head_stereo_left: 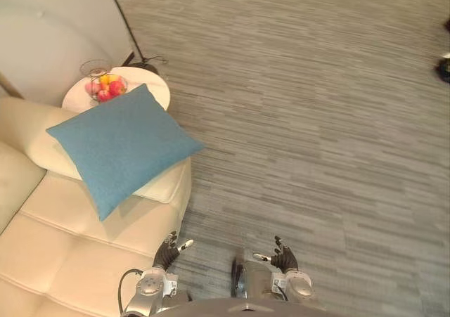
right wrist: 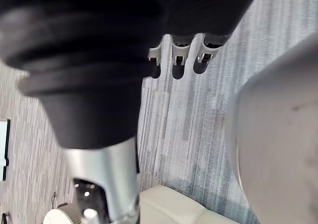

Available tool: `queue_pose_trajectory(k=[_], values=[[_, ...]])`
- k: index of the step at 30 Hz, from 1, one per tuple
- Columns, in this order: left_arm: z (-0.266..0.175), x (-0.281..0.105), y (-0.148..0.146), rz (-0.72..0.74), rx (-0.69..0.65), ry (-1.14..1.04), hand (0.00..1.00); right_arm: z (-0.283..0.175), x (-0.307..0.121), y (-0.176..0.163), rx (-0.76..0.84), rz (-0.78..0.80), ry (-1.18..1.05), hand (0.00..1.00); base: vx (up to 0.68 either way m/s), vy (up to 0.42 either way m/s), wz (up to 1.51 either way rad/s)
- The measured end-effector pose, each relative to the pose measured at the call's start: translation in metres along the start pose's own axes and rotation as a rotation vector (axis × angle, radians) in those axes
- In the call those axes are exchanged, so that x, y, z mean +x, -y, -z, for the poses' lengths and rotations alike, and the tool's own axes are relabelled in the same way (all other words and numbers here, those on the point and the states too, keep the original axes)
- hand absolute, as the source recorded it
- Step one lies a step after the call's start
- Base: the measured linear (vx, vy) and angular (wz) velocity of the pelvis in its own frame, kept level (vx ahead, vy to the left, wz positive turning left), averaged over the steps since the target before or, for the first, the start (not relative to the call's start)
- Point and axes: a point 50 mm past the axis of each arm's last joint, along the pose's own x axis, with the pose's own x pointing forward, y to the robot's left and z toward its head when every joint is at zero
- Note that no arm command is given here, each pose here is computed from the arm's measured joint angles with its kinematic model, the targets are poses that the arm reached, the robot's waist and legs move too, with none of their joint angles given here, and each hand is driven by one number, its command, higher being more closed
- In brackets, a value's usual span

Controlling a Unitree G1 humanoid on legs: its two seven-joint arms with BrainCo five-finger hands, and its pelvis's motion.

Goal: Pick up cushions and gather them together orderly.

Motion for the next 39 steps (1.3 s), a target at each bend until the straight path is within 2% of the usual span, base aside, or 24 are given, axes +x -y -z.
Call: queue_pose_trajectory(k=[3,5,9,13,16,21,31,35,39], values=[[0.006,0.001,-0.002,-0.023,-0.015,-0.034,0.0,0.004,-0.002,0.003,0.007,0.011,-0.019,0.0,0.59,-0.489,1.42],[0.009,0.001,0.011,-0.015,-0.054,-0.053,0.0,-0.004,0.003,0.014,-0.01,0.035,0.002,0.0,0.44,-0.416,1.25],[0.008,0.001,0.004,-0.067,-0.099,-0.047,0.0,-0.009,0.004,0.009,0.009,0.024,0.021,0.0,0.38,-0.374,1.1],[0.005,-0.002,0.0,-0.091,-0.147,-0.022,0.0,-0.008,0.003,0.023,0.061,0.091,0.027,0.0,0.22,-0.193,1.01],[0.001,-0.001,-0.001,-0.092,-0.142,0.0,0.0,-0.011,-0.001,0.036,0.076,0.133,0.06,0.0,0.1,0.01,1.14],[0.01,-0.005,-0.02,-0.122,-0.082,-0.026,0.0,-0.006,-0.003,0.025,0.134,0.131,0.047,0.0,0.02,0.083,0.6],[0.027,-0.012,-0.021,-0.123,-0.063,-0.088,0.0,0.0,-0.007,0.028,0.164,0.158,0.029,0.0,-0.04,0.011,0.01],[0.027,-0.016,-0.034,-0.187,-0.117,-0.075,0.0,-0.005,-0.011,0.043,0.195,0.23,0.069,0.0,-0.01,-0.008,-0.1],[0.005,-0.019,-0.077,-0.343,-0.168,0.038,0.0,-0.033,-0.011,0.065,0.217,0.299,0.19,0.0,0.02,-0.006,-0.19]])
